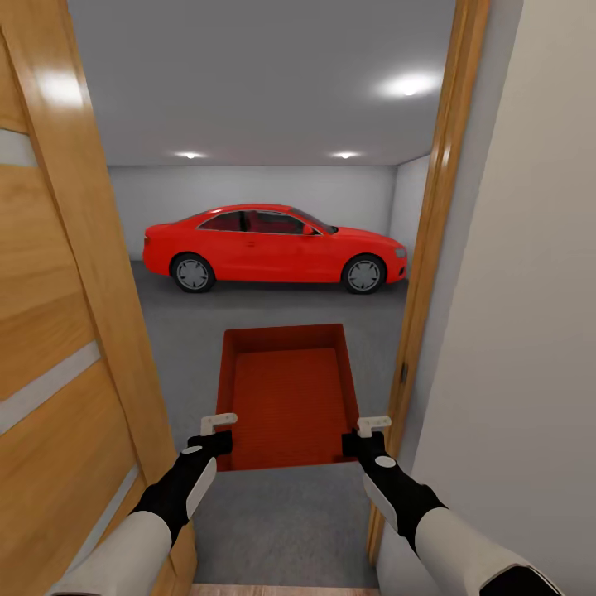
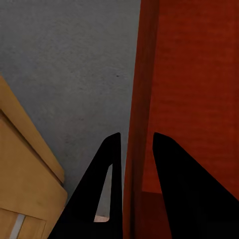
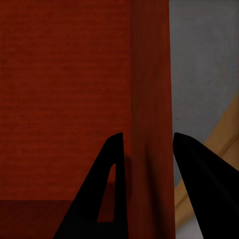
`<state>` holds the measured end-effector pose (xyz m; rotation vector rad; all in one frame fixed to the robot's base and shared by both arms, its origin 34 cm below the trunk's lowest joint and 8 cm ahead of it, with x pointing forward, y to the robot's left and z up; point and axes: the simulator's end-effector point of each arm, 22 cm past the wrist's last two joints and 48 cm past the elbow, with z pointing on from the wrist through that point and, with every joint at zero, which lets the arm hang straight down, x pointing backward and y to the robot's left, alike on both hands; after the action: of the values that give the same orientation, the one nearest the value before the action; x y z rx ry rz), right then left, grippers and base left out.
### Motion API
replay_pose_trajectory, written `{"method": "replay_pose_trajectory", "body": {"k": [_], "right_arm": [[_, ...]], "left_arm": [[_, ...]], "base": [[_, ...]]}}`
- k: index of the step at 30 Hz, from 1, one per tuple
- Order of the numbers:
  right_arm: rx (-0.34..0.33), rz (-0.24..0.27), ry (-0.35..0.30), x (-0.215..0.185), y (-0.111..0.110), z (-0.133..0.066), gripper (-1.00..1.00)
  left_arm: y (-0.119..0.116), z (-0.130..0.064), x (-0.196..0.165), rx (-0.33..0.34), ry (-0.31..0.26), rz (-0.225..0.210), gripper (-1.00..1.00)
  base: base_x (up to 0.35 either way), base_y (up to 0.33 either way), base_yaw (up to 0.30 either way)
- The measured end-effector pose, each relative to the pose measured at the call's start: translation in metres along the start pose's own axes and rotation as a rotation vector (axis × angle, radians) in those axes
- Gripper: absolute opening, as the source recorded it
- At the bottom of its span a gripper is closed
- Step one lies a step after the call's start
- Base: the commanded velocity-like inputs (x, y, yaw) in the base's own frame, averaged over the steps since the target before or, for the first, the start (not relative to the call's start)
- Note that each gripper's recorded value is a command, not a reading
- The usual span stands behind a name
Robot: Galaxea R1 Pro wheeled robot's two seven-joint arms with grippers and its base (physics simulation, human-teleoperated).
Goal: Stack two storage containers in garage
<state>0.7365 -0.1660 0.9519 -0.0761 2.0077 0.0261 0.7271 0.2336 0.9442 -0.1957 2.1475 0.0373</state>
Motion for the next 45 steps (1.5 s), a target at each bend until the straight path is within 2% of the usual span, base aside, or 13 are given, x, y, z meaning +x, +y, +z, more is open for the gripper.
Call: {"method": "replay_pose_trajectory", "body": {"k": [24,37,45], "right_arm": [[0.000,0.001,0.000,0.0002,0.0000,0.0000,-1.00],[0.000,0.001,0.003,0.0021,0.0001,0.0000,-1.00],[0.000,0.001,0.003,0.0025,0.0001,0.0000,-1.00]], "left_arm": [[0.0000,0.0000,-0.0001,0.000,0.000,0.000,-1.00],[0.0002,0.0002,0.0016,-0.001,0.003,0.002,-1.00],[0.0002,0.0002,0.0019,-0.001,0.004,0.002,-1.00]], "base": [[0.009,0.013,-0.051],[0.043,0.146,0.000],[0.000,0.011,0.000]]}}
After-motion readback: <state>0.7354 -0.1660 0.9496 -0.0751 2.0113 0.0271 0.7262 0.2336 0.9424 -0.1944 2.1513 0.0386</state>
